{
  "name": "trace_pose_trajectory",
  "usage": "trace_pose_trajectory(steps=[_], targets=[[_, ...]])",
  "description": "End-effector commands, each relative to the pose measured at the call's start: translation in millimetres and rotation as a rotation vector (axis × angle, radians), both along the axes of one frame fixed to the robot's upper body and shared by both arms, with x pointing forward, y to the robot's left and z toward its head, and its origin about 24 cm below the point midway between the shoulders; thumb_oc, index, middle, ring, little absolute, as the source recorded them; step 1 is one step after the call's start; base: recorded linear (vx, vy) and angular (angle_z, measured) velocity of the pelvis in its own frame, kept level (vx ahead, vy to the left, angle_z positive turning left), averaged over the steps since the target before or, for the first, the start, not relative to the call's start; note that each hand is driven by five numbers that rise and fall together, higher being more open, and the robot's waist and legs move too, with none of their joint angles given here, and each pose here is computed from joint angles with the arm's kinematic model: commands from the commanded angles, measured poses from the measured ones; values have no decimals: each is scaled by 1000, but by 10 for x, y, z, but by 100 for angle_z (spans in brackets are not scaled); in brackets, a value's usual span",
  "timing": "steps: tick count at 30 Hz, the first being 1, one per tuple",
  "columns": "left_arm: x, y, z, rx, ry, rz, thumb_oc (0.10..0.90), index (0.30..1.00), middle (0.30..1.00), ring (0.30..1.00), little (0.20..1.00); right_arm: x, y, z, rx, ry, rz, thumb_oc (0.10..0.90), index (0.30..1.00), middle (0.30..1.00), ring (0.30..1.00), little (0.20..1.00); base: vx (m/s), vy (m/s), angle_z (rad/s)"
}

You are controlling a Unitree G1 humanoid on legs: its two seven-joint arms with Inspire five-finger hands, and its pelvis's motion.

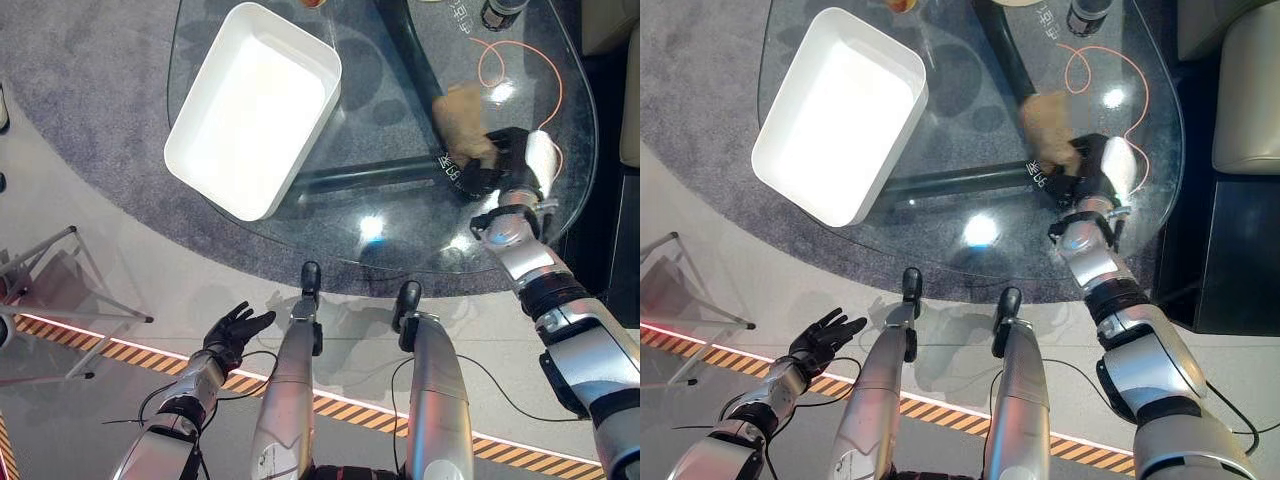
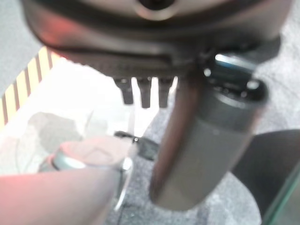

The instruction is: Wipe the table with a cloth and put it in the basket.

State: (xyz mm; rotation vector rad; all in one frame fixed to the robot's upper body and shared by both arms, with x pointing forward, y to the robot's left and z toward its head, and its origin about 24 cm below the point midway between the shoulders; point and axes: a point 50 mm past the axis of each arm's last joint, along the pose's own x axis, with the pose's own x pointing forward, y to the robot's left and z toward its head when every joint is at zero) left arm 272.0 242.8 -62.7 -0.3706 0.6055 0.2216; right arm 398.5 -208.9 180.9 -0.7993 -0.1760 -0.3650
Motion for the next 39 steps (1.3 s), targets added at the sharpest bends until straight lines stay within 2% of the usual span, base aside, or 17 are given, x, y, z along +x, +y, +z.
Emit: trace_pose_trajectory(steps=[1, 8, 17, 23, 39], targets=[[-67, 37, -50, 42, 31, 0, 800, 900, 900, 900, 900, 32, 376, 380, -133, -93, 179, 100, 300, 300, 300, 200, 0, 0, 0], [-51, -45, -62, 38, 24, -18, 800, 900, 900, 900, 900, 8, 718, 238, -250, -4, 340, 100, 300, 300, 300, 200, 0, 0, 0], [-26, -57, -47, 37, 23, -18, 800, 900, 900, 900, 900, -19, 876, 123, -319, 67, 447, 100, 300, 300, 300, 200, 0, 0, 0], [-14, -57, -36, 42, 23, -26, 800, 900, 900, 900, 900, -109, 1104, -34, -415, 165, 613, 100, 300, 300, 300, 200, 0, 0, 0], [30, -62, -8, 43, 21, -33, 800, 900, 900, 900, 900, -160, 1156, -142, -429, 192, 661, 100, 300, 300, 300, 200, 0, 0, 0]])
